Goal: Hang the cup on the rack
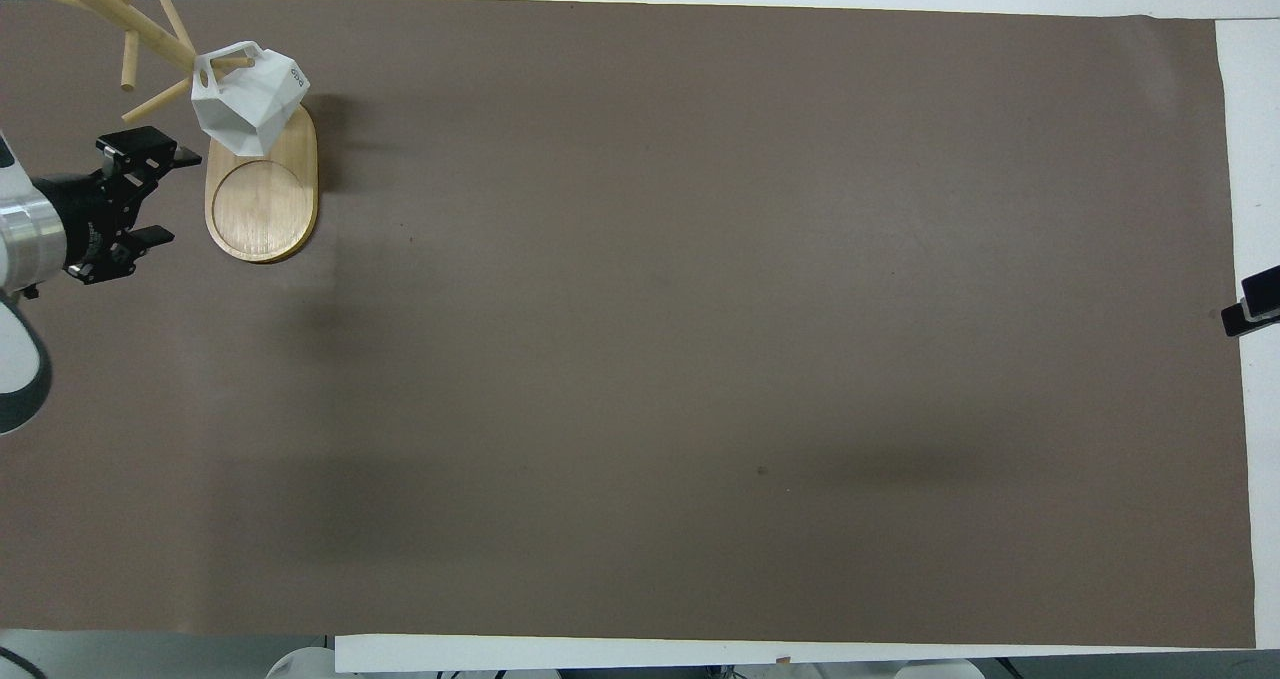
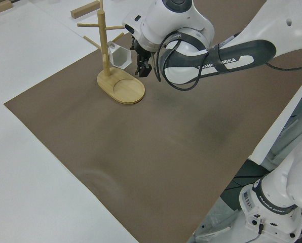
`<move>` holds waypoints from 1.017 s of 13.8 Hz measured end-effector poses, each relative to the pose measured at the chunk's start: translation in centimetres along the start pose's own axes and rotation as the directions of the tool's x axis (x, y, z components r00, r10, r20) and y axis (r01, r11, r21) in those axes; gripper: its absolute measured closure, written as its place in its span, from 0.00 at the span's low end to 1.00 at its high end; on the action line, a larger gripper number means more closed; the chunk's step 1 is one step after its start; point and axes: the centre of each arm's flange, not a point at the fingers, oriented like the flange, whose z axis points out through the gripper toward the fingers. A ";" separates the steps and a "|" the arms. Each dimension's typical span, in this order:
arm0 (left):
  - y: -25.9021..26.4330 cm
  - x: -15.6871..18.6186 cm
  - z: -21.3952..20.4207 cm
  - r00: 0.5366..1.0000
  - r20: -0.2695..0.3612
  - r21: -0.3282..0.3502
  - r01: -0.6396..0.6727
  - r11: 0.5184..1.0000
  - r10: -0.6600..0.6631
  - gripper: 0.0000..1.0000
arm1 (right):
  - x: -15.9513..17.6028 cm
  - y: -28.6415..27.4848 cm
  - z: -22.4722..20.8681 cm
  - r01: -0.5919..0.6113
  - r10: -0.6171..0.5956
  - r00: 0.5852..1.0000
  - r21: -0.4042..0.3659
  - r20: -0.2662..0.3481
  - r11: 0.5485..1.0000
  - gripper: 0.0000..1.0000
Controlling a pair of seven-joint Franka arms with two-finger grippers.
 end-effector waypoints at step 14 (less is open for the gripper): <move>6.7 2.2 -10.4 0.610 0.448 0.189 -0.779 0.597 0.654 0.00 | 0.1 -0.5 -0.1 0.009 -0.009 1.000 -0.003 -0.013 1.000 0.00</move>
